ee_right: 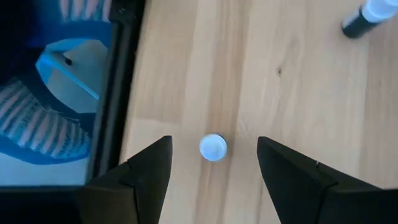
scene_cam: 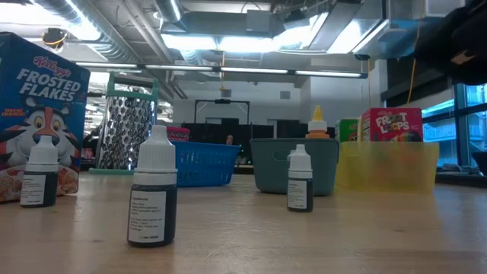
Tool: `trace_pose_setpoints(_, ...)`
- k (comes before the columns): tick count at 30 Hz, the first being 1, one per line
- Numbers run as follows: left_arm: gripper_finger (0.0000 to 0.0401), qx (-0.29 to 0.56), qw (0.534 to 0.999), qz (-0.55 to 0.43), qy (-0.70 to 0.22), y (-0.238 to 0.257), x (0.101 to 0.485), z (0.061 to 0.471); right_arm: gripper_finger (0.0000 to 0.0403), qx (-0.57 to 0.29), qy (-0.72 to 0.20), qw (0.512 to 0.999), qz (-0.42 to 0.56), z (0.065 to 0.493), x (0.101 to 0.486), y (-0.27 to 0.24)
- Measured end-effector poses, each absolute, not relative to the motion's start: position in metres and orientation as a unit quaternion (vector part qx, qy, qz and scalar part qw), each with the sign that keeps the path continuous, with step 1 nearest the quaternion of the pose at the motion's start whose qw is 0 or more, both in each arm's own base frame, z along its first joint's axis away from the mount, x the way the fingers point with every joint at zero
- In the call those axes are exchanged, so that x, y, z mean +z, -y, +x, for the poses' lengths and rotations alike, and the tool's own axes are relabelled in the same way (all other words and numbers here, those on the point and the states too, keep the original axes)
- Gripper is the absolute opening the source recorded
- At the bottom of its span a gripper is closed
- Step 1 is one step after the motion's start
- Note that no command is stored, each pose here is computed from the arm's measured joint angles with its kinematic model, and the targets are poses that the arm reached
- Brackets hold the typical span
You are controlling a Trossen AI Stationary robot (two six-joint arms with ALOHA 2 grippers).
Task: Pick & Place Kitchen Items
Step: Put the green food coloring bottle into the green bin
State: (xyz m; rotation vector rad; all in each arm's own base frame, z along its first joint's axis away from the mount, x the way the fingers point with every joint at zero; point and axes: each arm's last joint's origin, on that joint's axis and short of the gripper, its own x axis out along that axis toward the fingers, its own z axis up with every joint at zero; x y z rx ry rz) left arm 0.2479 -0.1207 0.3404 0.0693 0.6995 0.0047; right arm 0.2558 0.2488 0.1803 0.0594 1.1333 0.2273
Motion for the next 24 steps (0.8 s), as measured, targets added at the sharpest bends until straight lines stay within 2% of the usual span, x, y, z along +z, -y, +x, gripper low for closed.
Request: trace_pose_setpoints(24, 0.0239, 0.003, 0.939, 0.035, -0.342, 0.121, 0.34, 0.248, 0.0238, 0.117, -0.563, 0.818, 0.002, 0.265, 0.137, -0.258)
